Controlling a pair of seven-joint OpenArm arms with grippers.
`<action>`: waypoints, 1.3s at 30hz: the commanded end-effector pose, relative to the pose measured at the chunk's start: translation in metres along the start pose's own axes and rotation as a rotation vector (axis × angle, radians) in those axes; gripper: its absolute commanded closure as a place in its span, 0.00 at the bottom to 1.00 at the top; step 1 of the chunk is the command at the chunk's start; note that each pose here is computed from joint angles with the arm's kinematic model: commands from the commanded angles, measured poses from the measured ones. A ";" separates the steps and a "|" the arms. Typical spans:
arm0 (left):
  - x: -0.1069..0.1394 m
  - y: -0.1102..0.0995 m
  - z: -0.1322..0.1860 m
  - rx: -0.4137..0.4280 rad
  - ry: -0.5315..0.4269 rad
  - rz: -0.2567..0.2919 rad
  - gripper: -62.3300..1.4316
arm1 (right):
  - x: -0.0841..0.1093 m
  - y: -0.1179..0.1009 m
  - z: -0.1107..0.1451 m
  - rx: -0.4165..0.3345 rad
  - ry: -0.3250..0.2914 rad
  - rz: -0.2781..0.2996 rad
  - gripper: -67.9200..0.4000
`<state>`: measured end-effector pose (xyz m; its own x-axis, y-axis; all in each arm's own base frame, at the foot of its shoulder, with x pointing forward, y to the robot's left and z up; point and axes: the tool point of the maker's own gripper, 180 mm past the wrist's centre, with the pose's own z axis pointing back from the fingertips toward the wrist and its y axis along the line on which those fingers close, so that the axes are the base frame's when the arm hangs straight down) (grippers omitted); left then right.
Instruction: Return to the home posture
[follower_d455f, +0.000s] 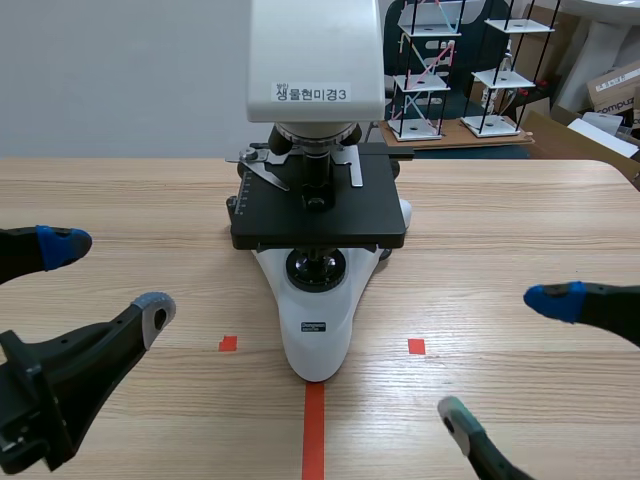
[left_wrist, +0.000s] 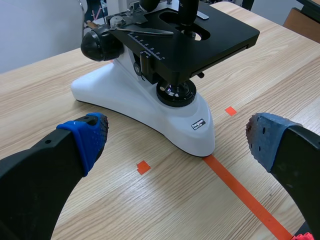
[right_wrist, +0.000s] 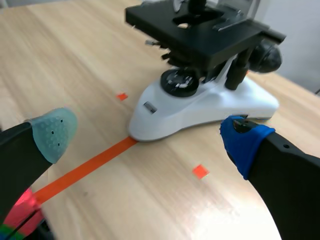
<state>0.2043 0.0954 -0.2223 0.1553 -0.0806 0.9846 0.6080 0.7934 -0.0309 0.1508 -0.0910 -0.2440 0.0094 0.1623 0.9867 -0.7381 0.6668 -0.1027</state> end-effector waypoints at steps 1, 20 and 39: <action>0.007 0.000 0.000 0.001 -0.024 -0.002 0.07 | 0.014 -0.002 0.001 -0.010 -0.035 0.010 0.06; 0.007 0.000 0.000 0.001 -0.023 -0.002 0.07 | 0.021 -0.006 0.007 -0.047 -0.031 0.020 0.06; 0.007 0.000 0.000 0.001 -0.023 -0.002 0.07 | 0.021 -0.006 0.007 -0.048 -0.031 0.020 0.06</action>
<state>0.2043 0.0954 -0.2223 0.1553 -0.0806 0.9846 0.6080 0.7934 -0.0309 0.1459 -0.0972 -0.2304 0.0041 0.1721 0.9851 -0.7128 0.6914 -0.1178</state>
